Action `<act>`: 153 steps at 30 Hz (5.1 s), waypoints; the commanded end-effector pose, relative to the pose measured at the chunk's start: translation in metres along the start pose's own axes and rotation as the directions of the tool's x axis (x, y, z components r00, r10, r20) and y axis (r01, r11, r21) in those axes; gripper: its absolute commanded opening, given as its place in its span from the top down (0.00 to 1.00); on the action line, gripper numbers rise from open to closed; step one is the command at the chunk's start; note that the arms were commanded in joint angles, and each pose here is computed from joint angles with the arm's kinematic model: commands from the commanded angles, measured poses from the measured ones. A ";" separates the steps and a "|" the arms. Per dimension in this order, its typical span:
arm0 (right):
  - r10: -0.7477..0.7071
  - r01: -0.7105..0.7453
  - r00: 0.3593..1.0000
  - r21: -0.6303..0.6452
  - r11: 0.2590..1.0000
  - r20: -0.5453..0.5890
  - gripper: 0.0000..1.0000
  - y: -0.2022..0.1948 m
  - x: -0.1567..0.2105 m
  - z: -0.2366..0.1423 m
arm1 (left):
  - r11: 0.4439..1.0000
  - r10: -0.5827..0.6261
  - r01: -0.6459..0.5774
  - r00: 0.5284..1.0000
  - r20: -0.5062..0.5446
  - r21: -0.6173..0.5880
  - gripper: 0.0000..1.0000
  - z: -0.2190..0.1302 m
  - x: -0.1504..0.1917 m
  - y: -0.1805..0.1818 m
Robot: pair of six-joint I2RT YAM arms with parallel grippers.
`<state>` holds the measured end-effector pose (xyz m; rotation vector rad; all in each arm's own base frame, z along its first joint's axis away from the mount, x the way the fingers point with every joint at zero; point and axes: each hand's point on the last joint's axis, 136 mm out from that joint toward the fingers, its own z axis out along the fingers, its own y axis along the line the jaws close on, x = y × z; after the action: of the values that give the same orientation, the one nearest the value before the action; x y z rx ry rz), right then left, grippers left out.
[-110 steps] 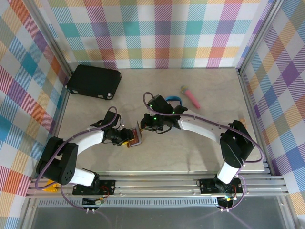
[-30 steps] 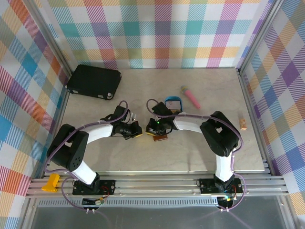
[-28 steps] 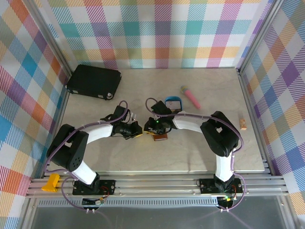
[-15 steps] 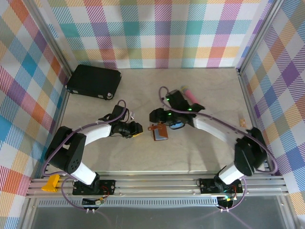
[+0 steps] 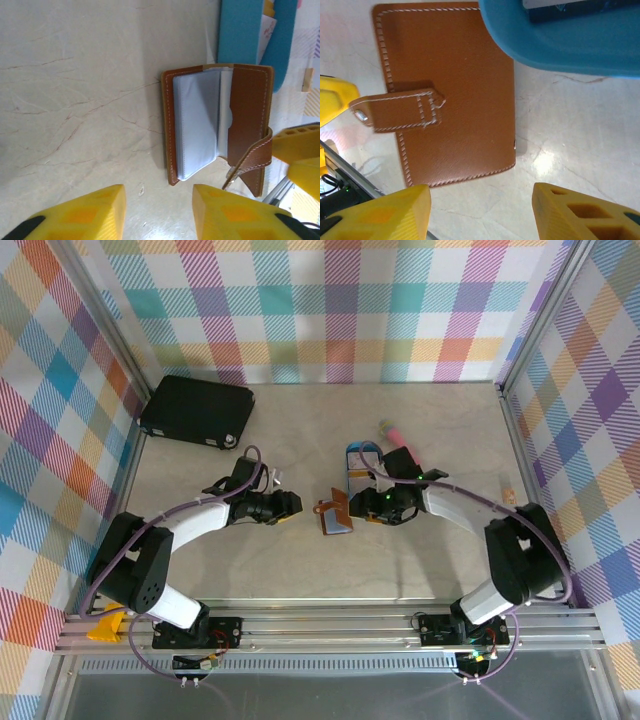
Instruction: Put the credit cards into the card holder
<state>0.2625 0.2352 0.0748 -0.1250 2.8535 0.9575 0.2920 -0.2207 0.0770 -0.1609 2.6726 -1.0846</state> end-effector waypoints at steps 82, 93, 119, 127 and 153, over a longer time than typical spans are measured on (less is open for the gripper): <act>-0.185 0.252 0.958 0.949 0.188 -0.218 1.00 0.023 0.029 -0.038 | 0.994 0.041 -0.025 0.988 0.148 -0.110 0.61 -0.134 -0.008 -0.019; -0.141 0.328 0.945 0.870 0.367 -0.297 0.95 0.026 0.050 0.043 | 0.991 0.004 0.018 0.986 0.168 -0.131 0.61 -0.142 -0.002 -0.009; -0.251 0.203 0.966 0.409 0.890 0.068 0.46 0.121 0.011 -0.020 | 0.999 -0.003 0.012 0.987 0.160 -0.051 0.58 -0.133 0.006 -0.009; -0.123 0.108 0.971 0.083 0.991 0.203 0.46 0.047 0.007 -0.089 | 0.983 0.145 -0.154 0.985 0.097 0.098 0.52 -0.072 0.034 -0.081; -0.125 0.130 0.991 -0.100 0.986 0.051 0.55 -0.035 -0.009 -0.044 | 0.956 0.274 -0.269 0.961 -0.027 0.120 0.58 0.082 0.031 -0.105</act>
<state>0.2617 0.1760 0.0790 -0.2351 2.7738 1.0341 0.2771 -0.3448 0.0840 0.1732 2.6148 -1.1444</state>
